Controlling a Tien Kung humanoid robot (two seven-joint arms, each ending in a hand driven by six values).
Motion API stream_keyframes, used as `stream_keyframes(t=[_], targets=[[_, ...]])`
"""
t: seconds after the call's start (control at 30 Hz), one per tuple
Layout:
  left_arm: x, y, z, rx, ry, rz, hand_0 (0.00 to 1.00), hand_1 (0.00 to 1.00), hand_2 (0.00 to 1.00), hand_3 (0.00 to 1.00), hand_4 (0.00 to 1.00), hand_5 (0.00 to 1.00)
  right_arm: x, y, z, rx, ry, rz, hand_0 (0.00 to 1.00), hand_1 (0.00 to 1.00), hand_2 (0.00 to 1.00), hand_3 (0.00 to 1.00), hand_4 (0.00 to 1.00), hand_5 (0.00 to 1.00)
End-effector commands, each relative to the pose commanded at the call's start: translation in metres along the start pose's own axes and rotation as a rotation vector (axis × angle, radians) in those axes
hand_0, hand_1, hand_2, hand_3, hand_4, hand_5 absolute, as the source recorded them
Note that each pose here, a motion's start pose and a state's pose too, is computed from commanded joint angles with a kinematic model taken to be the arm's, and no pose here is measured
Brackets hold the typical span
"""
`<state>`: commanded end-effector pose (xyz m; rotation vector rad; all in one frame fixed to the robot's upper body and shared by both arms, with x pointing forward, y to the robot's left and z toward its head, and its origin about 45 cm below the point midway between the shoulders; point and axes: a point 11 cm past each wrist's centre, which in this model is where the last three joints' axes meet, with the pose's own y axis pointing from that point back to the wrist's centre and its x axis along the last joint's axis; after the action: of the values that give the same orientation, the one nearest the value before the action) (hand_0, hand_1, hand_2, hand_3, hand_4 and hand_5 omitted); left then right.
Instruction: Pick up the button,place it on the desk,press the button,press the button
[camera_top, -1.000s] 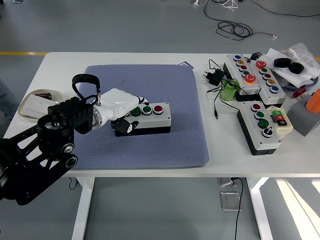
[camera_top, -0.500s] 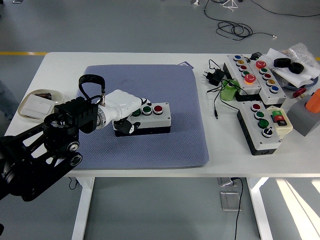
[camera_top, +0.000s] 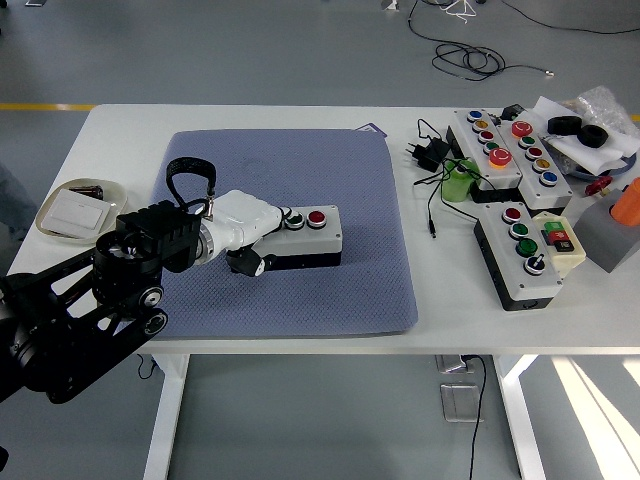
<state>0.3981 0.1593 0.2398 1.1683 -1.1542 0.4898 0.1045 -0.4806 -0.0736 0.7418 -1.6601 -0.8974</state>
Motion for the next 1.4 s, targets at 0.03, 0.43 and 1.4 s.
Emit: stream_keyframes(t=[0.03,0.43,1.4], targets=[[-0.001,0.000,0.000,0.002,-0.002,-0.007,0.002,0.060,0.115,0.876,0.552,0.194,0.000,0.000,0.001,-0.001,0.001,0.000,0.787,0.797,0.817,0.751,0.412,0.479],[0.004,0.000,0.000,0.005,0.002,0.029,0.002,0.059,0.114,0.847,0.553,0.211,0.001,-0.001,0.004,-0.007,0.002,0.002,0.787,0.797,0.817,0.751,0.412,0.479],[0.026,-0.014,0.018,-0.055,0.046,0.115,0.002,0.050,0.101,0.825,0.571,0.238,0.001,0.001,-0.005,0.008,-0.005,0.000,0.787,0.797,0.817,0.751,0.412,0.479]])
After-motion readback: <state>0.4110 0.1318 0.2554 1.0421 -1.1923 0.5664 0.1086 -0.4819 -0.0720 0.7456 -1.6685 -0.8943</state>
